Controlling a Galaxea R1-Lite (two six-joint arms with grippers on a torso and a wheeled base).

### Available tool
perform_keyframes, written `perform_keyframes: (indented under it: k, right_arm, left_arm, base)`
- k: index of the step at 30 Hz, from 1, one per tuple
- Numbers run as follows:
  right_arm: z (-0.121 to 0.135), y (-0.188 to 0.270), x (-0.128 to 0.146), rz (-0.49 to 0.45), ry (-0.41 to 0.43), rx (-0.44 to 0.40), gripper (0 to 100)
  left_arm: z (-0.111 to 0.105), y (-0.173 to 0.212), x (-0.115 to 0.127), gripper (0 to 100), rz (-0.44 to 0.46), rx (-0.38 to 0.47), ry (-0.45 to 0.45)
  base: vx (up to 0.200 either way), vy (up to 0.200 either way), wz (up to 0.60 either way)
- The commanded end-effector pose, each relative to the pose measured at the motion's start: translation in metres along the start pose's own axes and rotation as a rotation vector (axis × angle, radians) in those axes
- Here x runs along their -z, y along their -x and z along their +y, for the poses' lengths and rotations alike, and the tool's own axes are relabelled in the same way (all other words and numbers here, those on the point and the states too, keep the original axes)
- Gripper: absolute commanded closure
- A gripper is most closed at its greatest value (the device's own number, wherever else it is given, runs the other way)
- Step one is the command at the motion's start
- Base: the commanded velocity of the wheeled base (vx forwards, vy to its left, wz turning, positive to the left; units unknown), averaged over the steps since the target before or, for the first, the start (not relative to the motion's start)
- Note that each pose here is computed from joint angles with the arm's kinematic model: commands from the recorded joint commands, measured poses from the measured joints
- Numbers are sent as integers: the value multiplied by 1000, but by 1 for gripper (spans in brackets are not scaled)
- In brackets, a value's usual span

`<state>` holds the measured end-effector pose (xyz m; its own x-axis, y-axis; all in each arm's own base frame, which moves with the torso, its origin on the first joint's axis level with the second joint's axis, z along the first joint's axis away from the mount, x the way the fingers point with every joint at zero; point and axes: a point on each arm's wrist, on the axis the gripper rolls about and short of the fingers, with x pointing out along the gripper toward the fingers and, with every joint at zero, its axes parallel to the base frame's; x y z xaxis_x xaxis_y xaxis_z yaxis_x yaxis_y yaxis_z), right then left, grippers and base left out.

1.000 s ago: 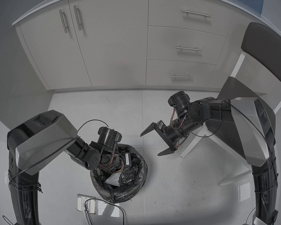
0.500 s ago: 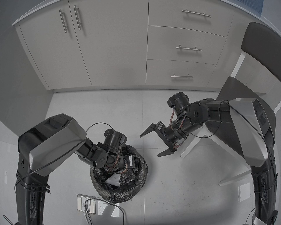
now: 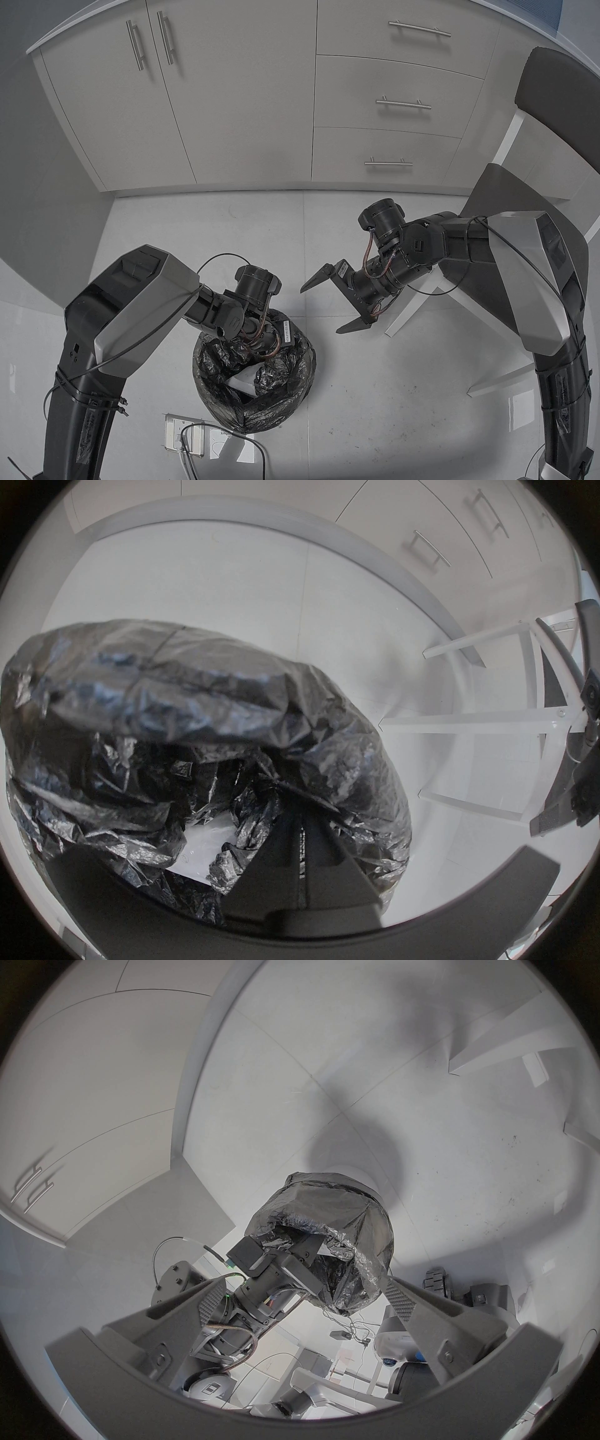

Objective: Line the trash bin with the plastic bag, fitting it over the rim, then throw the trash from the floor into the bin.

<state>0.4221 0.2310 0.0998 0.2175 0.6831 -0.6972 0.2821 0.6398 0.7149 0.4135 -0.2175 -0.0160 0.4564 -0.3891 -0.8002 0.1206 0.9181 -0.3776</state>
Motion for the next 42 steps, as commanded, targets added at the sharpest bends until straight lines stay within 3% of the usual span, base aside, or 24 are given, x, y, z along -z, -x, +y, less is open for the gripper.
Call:
perform_keyframes:
  k: [1,5,18,24,32,42]
  right_arm:
    - [-3,-3,-2,0,-5,3,0]
    - [-4,-5,-3,0,-6,3,0]
    - [-6,-9,-5,-7,-7,6,0]
    - [-6,-9,-4,-7,-8,7,0]
    - [-6,-9,-4,-14,-6,11,0]
    - [-4,-10,-3,-23,6,1,0]
  left_arm:
    - [3,-8,3,100,16,-9,-6]
    - [10,-9,10,100,58,-36,-89]
    - [23,-16,8,100,112,-73,-126]
    - [28,-24,10,100,174,-95,-183]
    - [27,-25,7,100,199,-94,-183]
    - [23,-28,3,100,335,-123,-154]
  base:
    - [0,0,0]
    - [0,0,0]
    - [0,0,0]
    - [0,0,0]
    - [0,0,0]
    - [0,0,0]
